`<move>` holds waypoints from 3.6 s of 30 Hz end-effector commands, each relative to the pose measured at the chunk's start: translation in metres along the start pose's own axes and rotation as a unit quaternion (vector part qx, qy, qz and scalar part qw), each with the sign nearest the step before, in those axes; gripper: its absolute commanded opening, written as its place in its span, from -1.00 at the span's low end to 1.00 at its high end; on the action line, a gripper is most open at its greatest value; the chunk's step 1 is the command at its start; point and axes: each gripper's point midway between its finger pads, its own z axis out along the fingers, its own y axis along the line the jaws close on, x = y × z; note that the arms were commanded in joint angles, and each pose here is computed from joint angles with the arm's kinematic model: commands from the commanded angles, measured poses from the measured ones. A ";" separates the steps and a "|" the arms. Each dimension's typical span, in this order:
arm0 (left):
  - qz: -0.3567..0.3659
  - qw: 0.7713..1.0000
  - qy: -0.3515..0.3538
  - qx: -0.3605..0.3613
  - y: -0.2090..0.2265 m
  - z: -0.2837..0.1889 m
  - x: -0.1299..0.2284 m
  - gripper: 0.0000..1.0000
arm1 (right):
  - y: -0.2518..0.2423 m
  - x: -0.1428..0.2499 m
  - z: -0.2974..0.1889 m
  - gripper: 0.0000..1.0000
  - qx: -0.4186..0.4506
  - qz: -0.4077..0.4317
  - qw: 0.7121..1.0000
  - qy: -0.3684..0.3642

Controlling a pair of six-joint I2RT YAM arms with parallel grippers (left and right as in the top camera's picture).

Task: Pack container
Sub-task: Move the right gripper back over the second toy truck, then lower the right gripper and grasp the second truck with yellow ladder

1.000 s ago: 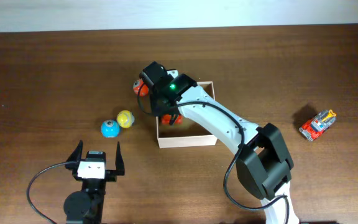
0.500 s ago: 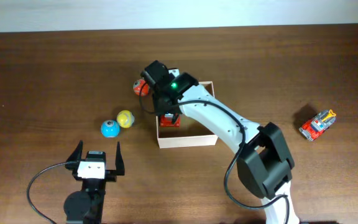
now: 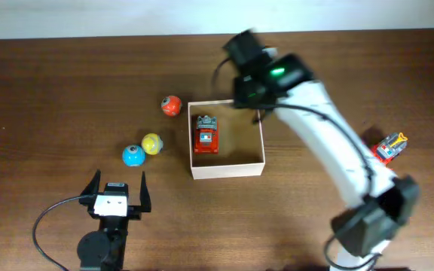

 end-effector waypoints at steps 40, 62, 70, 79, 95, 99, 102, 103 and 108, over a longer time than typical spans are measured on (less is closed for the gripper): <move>0.008 1.000 -0.001 0.002 0.000 0.000 0.001 0.99 | -0.339 0.098 0.100 0.98 0.175 0.450 0.868 0.115; 0.008 1.000 -0.001 0.003 -0.001 0.000 0.001 0.99 | -0.367 0.095 0.125 0.98 0.194 0.444 0.872 0.072; 0.008 1.000 -0.001 0.003 -0.001 0.000 0.001 0.99 | -0.367 0.106 0.146 0.98 0.196 0.439 0.871 0.098; 0.008 1.000 -0.001 0.003 -0.001 0.000 0.001 0.99 | -0.367 0.111 0.155 0.85 0.199 0.437 0.870 0.107; 0.008 1.000 -0.001 0.003 -0.001 0.000 0.001 0.98 | -0.367 0.111 0.155 0.10 0.198 0.426 0.876 0.110; 0.008 1.000 -0.001 0.003 -0.001 0.000 0.001 0.99 | -0.366 0.110 0.155 -0.09 0.192 0.415 0.882 0.113; 0.008 1.000 -0.001 0.003 -0.001 0.000 0.001 0.98 | -0.366 0.110 0.155 -0.10 0.191 0.416 0.882 0.112; 0.008 1.000 -0.001 0.003 -0.001 0.000 0.001 0.99 | -0.366 0.110 0.155 -0.10 0.191 0.416 0.882 0.112; 0.008 1.000 -0.001 0.003 -0.001 0.000 0.001 0.99 | -0.358 0.103 0.158 -0.10 0.160 0.398 0.896 0.112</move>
